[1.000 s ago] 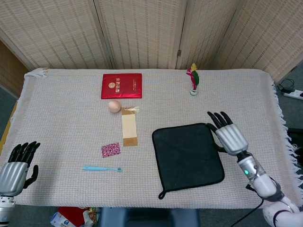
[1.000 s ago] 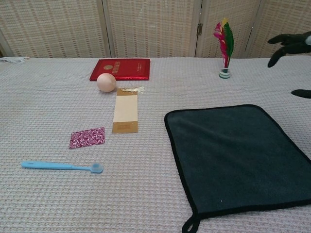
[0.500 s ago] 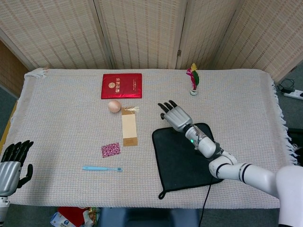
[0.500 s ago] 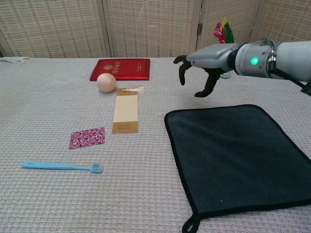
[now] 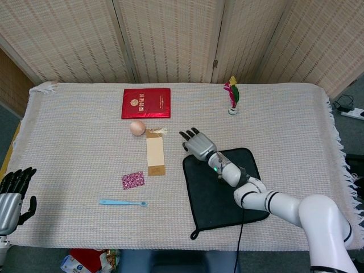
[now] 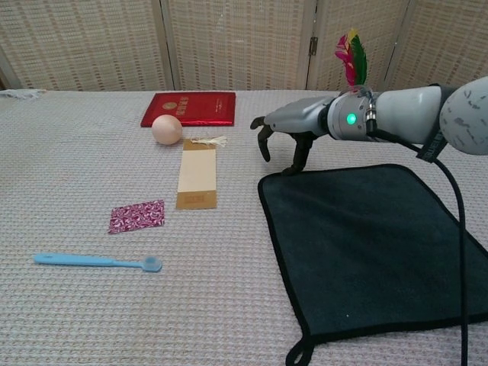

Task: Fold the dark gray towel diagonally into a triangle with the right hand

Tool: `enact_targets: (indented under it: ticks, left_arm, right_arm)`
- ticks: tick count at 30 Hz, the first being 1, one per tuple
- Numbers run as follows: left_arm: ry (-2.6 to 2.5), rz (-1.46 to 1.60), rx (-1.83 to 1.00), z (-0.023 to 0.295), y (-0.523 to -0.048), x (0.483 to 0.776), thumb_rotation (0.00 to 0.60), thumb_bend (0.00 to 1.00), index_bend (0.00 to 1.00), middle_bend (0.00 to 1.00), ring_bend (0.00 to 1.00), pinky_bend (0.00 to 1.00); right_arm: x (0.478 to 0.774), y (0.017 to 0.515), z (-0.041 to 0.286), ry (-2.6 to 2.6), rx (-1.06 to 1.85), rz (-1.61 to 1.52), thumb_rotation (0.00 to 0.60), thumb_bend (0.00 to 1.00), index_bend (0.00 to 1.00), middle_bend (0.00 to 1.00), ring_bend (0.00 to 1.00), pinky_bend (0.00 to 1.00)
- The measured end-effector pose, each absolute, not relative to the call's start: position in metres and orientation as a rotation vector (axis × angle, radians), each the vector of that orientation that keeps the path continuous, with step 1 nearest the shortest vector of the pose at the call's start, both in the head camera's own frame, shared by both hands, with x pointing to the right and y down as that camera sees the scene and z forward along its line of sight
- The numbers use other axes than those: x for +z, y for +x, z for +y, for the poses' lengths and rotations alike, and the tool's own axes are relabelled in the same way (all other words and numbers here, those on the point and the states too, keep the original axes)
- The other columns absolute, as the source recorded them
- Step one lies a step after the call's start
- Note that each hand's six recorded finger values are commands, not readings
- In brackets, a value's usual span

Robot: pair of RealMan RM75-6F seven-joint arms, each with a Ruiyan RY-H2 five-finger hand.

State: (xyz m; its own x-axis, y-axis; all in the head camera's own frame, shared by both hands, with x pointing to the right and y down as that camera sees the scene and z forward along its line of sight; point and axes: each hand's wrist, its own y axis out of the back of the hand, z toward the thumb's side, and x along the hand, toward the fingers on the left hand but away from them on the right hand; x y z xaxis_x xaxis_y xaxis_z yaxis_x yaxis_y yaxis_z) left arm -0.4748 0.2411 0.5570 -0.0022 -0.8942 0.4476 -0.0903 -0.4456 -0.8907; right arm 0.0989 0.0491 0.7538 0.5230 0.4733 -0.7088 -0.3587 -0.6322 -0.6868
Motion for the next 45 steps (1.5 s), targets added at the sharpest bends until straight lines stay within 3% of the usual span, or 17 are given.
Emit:
enact_targets:
  ticks: [13, 24, 31, 36, 39, 45]
  left_arm:
    - [-1.600, 1.048, -1.520, 0.239, -0.478, 0.556, 0.600, 0.69, 0.03, 0.09, 0.01, 0.00]
    - [-1.602, 1.058, -1.507, 0.238, -0.478, 0.554, 0.600, 0.69, 0.02, 0.09, 0.00, 0.00]
    - [-1.607, 1.050, -1.501, 0.238, -0.476, 0.555, 0.600, 0.69, 0.00, 0.09, 0.00, 0.00]
    - [-1.608, 1.050, -1.494, 0.238, -0.476, 0.554, 0.600, 0.69, 0.00, 0.09, 0.00, 0.00]
    - [-1.606, 1.054, -1.490, 0.238, -0.476, 0.554, 0.600, 0.69, 0.00, 0.09, 0.00, 0.00]
    - [-1.603, 1.058, -1.487, 0.238, -0.476, 0.552, 0.600, 0.69, 0.00, 0.09, 0.00, 0.00]
  right_arm:
    - [0.772, 0.082, 0.054, -1.910, 1.226, -0.050, 0.550, 0.38, 0.41, 0.02, 0.02, 0.00]
    - [0.776, 0.080, 0.056, -1.891, 1.218, -0.013, 0.548, 0.38, 0.53, 0.05, 0.04, 0.00]
    - [0.776, 0.084, 0.056, -1.871, 1.215, -0.003, 0.547, 0.43, 0.62, 0.09, 0.06, 0.00]
    - [0.776, 0.084, 0.057, -1.868, 1.211, -0.006, 0.558, 0.49, 0.64, 0.10, 0.06, 0.00]
    - [0.777, 0.084, 0.058, -1.864, 1.207, -0.006, 0.598, 0.53, 0.65, 0.10, 0.06, 0.00]
    - [0.774, 0.086, 0.058, -1.864, 1.198, -0.016, 0.600, 0.54, 0.65, 0.11, 0.06, 0.00]
